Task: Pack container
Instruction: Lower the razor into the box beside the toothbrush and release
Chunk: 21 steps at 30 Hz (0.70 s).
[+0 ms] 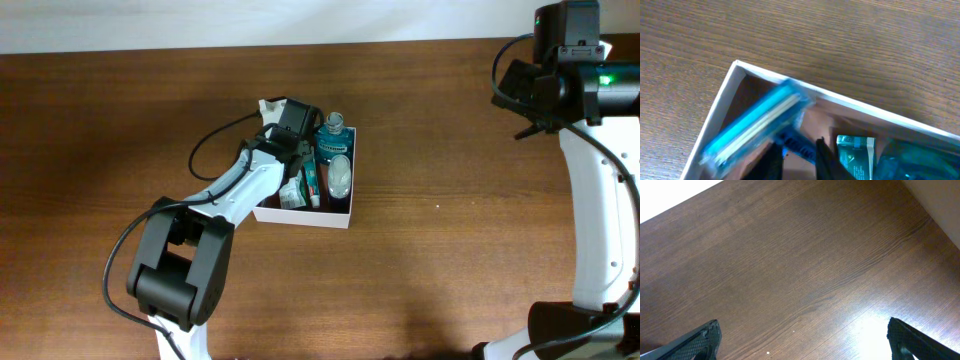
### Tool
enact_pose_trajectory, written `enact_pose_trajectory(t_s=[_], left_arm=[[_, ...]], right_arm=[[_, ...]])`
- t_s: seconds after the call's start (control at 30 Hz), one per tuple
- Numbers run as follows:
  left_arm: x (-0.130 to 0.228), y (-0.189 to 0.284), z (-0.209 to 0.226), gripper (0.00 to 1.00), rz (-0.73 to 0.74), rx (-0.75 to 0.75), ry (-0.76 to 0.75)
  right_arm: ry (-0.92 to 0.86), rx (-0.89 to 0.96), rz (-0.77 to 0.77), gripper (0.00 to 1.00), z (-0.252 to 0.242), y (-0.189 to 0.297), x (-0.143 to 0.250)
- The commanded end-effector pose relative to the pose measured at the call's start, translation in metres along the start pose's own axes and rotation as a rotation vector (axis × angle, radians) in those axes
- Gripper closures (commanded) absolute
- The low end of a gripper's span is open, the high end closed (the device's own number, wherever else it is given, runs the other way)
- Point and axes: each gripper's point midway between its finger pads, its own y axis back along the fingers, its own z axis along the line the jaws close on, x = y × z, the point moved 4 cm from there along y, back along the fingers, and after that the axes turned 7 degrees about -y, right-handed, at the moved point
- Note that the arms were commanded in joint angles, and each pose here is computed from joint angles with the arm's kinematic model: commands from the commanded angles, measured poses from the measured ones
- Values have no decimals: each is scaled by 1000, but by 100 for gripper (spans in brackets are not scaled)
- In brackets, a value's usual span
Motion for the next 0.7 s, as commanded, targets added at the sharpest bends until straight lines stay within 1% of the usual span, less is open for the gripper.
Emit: enact_pose_trajectory(t_s=[0.0,0.13,0.17,0.23,0.33,0.4,0.47,0.5,0.57,0.63,0.67], left_arm=[[1,-5,0,83,-4,-16,0],[1,-6,-1,83,-4,-16,0],[2,-7,-1,81,-4,-16,0],[4,-11,-1,73,2,-19,-2],[8,-15,-1,72,13,-24,-7],[9,-16,-1,65,14,-25,-8],[8,-16,-1,65,11,-23,-6],[7,-16,-2,66,7,-22,-5],[7,-16,-2,81,4,-20,-4],[6,-16,-2,90,2,-19,-4],[5,-15,-2,93,0,-18,-13]], right_arm=[[-4,6,-1,1,-1,-2,-2],[-4,5,-1,1,-1,-2,-2],[-4,5,-1,1,-1,-2,-2],[-4,5,-1,1,-1,-2,-2],[-4,5,-1,1,-1,-2,-2],[-4,5,-1,1,-1,-2,-2],[-4,5,-1,1,-1,-2,-2],[-4,6,-1,1,-1,-2,-2],[-4,5,-1,1,-1,-2,-2],[-4,5,-1,1,-1,-2,-2],[-4,5,-1,1,-1,-2,-2]])
